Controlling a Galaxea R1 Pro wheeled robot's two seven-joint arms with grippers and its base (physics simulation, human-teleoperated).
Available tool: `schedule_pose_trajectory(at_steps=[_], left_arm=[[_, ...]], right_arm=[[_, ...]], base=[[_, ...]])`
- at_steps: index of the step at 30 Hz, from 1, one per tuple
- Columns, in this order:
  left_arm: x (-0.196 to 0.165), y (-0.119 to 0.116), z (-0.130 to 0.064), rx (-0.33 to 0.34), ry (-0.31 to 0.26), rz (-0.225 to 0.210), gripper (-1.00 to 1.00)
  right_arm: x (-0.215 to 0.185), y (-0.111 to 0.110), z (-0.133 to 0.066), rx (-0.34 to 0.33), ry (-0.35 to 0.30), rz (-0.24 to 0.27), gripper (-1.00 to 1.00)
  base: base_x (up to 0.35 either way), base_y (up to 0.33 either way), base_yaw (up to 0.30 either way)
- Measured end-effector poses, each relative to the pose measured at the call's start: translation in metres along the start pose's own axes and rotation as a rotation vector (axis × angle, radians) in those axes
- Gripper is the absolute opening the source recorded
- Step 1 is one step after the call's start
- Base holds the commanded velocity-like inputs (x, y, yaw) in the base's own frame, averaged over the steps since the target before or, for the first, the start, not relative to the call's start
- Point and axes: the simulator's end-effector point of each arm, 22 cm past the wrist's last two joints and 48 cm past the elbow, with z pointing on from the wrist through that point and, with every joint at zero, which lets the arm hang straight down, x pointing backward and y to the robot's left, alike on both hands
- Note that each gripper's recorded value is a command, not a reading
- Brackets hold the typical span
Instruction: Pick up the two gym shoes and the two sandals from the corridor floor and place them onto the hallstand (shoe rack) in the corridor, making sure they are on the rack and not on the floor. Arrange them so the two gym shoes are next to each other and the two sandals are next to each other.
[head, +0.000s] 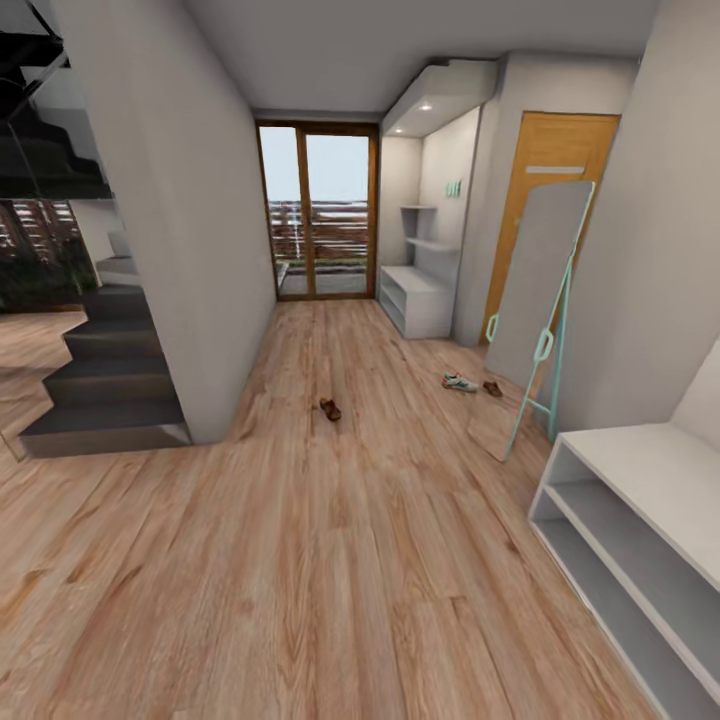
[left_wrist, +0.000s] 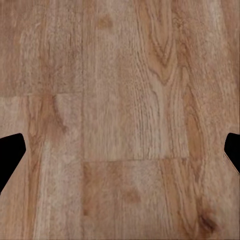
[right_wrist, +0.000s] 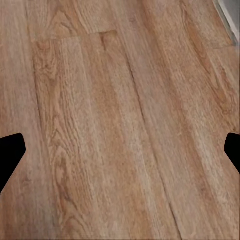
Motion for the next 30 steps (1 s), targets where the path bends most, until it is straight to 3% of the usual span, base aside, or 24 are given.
schedule_pose_trajectory(at_steps=[30], left_arm=[[0.0023,0.0002,0.0002,-0.001,0.005,0.001,1.0]], right_arm=[[0.0013,-0.0005,0.0001,0.001,0.003,0.003,1.0]], base=[[0.338,0.0,-0.002]])
